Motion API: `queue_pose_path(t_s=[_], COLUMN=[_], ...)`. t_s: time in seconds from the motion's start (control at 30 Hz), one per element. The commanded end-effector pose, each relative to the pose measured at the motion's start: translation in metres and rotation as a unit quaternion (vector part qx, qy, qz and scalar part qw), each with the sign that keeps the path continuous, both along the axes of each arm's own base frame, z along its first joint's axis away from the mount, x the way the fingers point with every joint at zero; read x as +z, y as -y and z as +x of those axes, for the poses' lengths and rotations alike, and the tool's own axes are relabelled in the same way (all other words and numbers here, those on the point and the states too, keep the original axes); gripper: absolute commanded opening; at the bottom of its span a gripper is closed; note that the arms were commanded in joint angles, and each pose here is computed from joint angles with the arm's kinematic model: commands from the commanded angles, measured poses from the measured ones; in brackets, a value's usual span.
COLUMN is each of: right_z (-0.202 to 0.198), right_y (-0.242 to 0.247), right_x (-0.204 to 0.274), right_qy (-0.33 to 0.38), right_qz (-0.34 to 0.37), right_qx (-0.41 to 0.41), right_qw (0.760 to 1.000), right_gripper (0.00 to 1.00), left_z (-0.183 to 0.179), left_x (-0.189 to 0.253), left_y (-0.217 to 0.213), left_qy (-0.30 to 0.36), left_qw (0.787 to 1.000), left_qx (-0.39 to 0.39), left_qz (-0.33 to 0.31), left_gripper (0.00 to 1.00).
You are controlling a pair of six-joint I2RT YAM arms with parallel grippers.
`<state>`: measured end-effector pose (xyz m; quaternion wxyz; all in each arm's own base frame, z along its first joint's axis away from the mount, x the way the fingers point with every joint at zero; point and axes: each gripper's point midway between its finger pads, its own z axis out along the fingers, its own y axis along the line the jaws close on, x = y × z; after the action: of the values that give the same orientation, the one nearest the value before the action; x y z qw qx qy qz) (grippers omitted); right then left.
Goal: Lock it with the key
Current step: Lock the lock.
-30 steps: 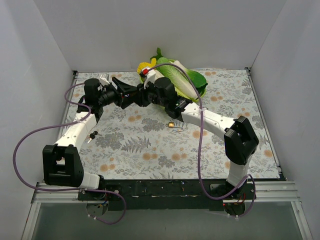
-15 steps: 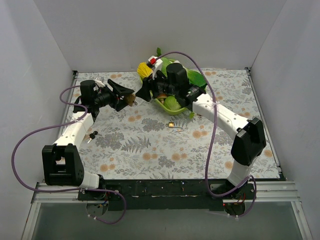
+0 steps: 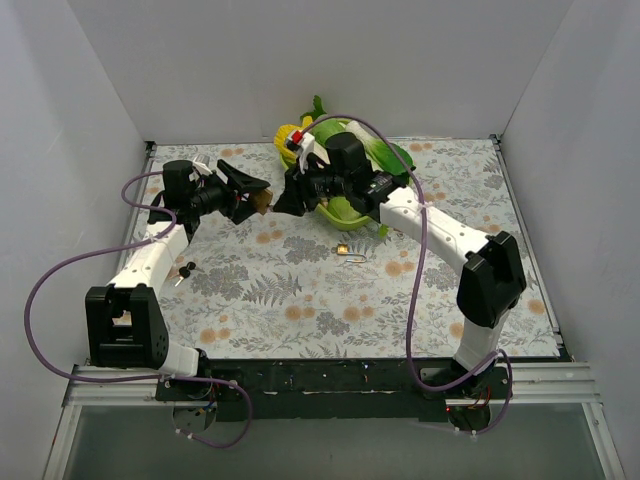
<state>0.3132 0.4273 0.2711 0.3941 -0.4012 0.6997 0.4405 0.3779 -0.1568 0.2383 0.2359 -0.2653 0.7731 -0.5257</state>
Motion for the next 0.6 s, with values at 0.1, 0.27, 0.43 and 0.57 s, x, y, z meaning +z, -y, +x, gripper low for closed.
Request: queue_pose_path(t_s=[0.1, 0.27, 0.43, 0.57], right_z=[0.008, 0.011, 0.011, 0.012], right_y=[-0.018, -0.026, -0.030, -0.030], right_x=[0.002, 0.000, -0.004, -0.006], right_qy=[0.000, 0.003, 0.000, -0.001], right_qz=[0.011, 0.016, 0.013, 0.013], right_qx=[0.012, 0.014, 0.015, 0.013], right_qw=[1.000, 1.000, 1.000, 1.000], right_gripper=[0.44, 0.41, 0.24, 0.11], left_z=[0.000, -0.002, -0.002, 0.001], left_x=[0.046, 0.047, 0.046, 0.044], left_y=[0.004, 0.004, 0.004, 0.003], left_qy=[0.070, 0.074, 0.073, 0.068], left_qw=[0.997, 0.997, 0.997, 0.998], left_qx=[-0.011, -0.013, -0.009, -0.003], left_qz=[-0.008, -0.006, -0.005, -0.003], left_gripper=[0.00, 0.00, 0.00, 0.00])
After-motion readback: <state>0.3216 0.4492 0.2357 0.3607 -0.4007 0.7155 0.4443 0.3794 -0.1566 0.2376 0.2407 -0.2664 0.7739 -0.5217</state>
